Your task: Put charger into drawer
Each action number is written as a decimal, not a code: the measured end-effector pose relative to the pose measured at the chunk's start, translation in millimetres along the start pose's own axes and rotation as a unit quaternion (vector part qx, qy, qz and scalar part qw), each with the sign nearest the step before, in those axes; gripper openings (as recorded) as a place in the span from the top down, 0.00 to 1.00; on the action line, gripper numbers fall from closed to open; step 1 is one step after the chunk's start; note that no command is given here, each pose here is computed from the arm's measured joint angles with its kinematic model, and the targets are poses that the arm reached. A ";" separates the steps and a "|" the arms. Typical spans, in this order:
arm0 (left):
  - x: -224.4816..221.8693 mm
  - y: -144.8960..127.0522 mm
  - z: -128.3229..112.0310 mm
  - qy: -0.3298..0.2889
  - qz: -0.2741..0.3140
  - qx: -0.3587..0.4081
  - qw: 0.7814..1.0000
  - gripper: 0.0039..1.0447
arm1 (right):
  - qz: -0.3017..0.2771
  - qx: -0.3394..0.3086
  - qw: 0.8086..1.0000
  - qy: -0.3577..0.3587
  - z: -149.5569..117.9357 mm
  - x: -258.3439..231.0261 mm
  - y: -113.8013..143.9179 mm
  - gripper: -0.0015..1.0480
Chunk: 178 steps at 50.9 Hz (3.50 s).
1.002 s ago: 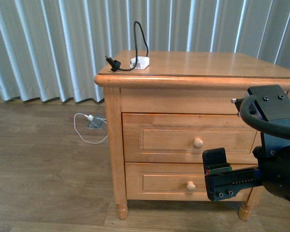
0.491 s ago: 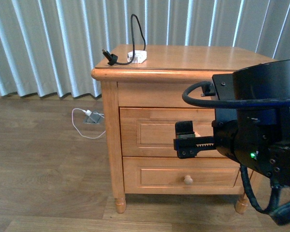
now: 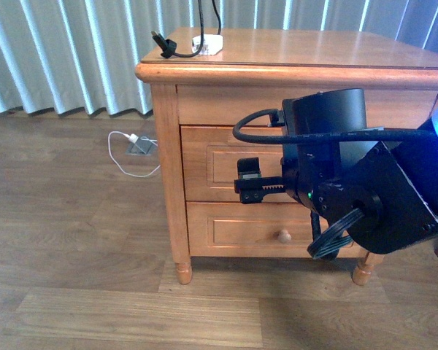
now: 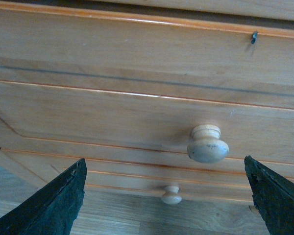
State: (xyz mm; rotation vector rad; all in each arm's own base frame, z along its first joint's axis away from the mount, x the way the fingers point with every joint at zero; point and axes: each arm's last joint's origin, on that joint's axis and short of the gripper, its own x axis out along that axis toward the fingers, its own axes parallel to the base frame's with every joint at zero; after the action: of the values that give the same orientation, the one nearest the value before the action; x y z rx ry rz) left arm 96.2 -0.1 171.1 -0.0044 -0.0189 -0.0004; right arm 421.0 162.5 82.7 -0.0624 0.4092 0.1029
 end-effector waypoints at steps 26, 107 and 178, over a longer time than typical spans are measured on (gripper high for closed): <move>0.0 0.0 0.0 0.000 0.000 0.000 1.000 0.06 | -0.025 0.001 1.000 0.004 -8.0 29.6 -17.8 0.08; 0.0 0.0 0.0 0.000 0.000 0.000 1.000 0.06 | -0.021 0.014 1.000 -0.001 -7.7 32.9 -15.4 0.24; 0.0 0.0 0.0 0.000 0.000 0.000 1.000 0.06 | 0.065 -0.009 0.990 0.124 -65.9 -123.1 -48.8 0.79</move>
State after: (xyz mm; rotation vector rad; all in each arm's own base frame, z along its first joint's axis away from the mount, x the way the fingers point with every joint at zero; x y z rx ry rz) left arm 96.2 -0.1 171.1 -0.0044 -0.0189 -0.0008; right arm 288.3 97.9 73.5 -0.0670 0.6617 0.2285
